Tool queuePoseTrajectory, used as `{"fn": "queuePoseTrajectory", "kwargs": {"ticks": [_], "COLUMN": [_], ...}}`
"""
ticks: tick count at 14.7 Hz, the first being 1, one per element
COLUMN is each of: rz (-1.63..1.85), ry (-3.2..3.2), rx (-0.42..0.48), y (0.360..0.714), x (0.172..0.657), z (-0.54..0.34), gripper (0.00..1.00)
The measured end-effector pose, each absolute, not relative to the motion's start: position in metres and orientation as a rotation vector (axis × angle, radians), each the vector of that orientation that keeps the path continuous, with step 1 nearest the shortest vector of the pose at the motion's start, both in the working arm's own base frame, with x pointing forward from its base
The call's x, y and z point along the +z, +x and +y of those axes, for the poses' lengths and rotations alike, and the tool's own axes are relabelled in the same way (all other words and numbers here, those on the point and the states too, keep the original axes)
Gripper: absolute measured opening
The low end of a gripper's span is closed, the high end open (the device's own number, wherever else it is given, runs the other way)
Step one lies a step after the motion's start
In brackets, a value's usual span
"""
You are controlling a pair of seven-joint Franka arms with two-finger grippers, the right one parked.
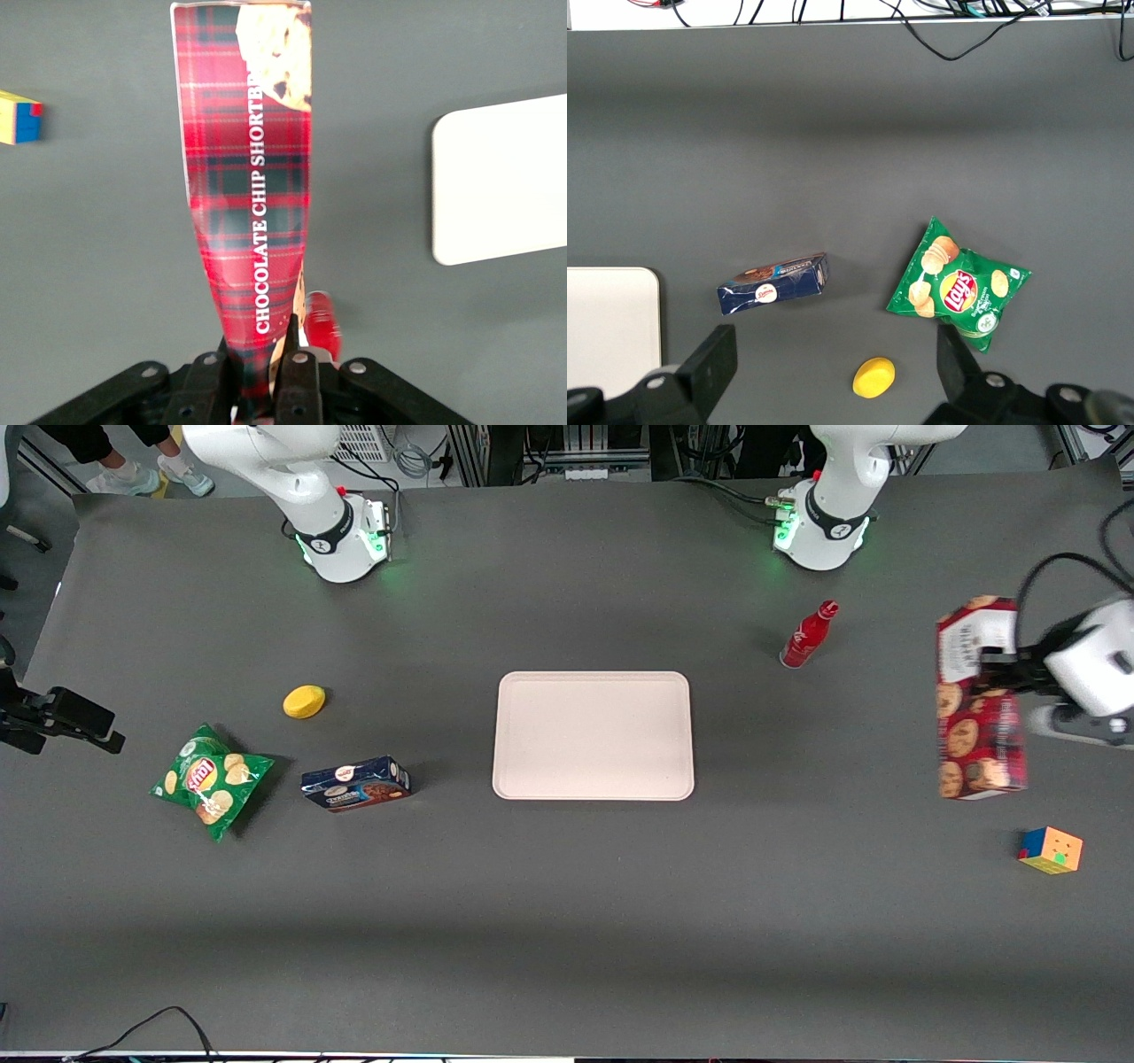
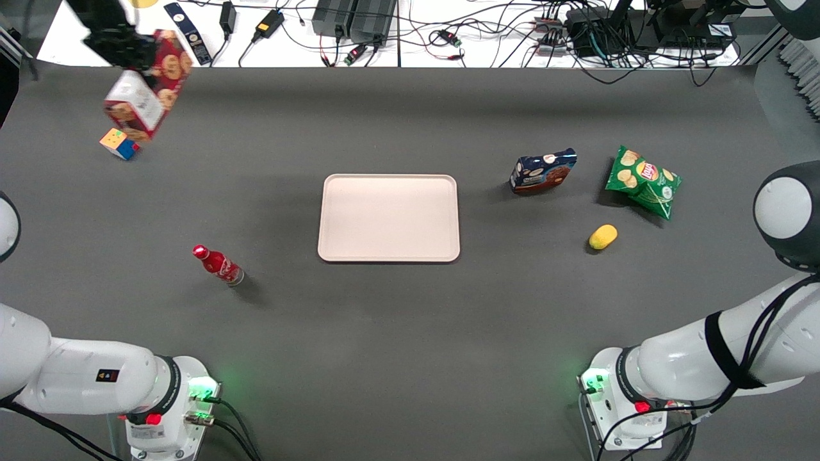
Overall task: Place red cookie box on tray
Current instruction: 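Carry the held cookie box over to the pink tray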
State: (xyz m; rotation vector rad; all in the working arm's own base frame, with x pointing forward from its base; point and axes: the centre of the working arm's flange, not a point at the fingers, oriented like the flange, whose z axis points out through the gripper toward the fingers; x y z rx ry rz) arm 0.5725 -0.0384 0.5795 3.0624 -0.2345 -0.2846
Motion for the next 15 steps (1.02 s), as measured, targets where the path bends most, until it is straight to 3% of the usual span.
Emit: {"fn": "queuePoseTrajectory", "kwargs": {"ticks": [9, 15], "rz": [-0.135, 0.041], "ry": [3.100, 3.084], "rx": [-0.273, -0.236], "y": [0.541, 0.530], "x": [0.573, 0.519], "z": [-0.218, -0.301], "gripper": [0.19, 0.19]}}
